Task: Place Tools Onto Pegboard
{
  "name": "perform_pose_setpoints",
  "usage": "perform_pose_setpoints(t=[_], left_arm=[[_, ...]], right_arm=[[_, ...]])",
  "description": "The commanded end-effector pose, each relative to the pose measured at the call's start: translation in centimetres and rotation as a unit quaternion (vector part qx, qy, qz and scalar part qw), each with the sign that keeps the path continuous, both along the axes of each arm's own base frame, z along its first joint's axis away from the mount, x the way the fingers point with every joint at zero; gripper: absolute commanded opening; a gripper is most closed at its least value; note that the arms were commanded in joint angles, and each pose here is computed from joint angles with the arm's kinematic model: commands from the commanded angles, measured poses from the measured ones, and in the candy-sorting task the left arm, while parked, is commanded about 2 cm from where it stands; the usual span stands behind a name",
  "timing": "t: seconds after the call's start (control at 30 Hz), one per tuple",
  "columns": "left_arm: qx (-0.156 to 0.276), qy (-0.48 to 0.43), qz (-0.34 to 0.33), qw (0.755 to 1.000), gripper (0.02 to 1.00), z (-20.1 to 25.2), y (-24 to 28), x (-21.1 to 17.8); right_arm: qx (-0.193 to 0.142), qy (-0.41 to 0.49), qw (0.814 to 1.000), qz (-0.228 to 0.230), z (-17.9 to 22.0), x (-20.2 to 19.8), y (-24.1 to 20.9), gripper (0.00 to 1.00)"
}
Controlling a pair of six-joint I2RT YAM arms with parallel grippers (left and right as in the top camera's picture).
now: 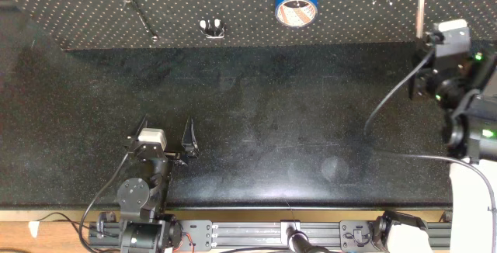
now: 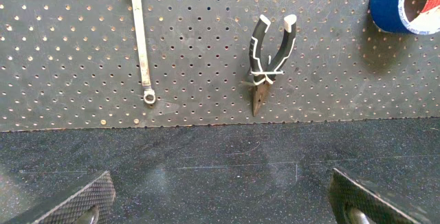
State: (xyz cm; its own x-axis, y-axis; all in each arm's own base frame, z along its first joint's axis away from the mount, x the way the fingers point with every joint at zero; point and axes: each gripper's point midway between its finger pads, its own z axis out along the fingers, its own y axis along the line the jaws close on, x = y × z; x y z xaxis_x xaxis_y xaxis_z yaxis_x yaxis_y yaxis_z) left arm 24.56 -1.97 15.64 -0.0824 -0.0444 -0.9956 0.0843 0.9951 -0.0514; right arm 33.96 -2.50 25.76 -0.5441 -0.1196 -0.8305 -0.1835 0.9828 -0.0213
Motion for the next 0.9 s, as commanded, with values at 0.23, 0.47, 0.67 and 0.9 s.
perform_pose_setpoints(t=[0.23, 0.47, 0.67, 0.9], left_arm=[[0.001, 0.000, -0.003, 1.000, 0.996, -0.1, -0.1, 0.0], [0.001, 0.000, -0.003, 1.000, 0.996, -0.1, -0.1, 0.0], [0.001, 0.000, -0.003, 1.000, 0.996, -0.1, -0.1, 0.0], [0.001, 0.000, -0.003, 1.000, 0.996, -0.1, -0.1, 0.0]], right_arm=[[0.025, 0.029, 0.999, 0.010, -1.9, 2.0, 3.6, 0.075], [0.028, 0.063, 0.997, 0.015, -4.7, 3.5, 3.8, 0.075], [0.028, 0.067, 0.997, 0.017, -5.7, 4.7, 3.9, 0.075], [0.025, 0.062, 0.998, 0.014, -6.1, 5.5, 3.7, 0.893]])
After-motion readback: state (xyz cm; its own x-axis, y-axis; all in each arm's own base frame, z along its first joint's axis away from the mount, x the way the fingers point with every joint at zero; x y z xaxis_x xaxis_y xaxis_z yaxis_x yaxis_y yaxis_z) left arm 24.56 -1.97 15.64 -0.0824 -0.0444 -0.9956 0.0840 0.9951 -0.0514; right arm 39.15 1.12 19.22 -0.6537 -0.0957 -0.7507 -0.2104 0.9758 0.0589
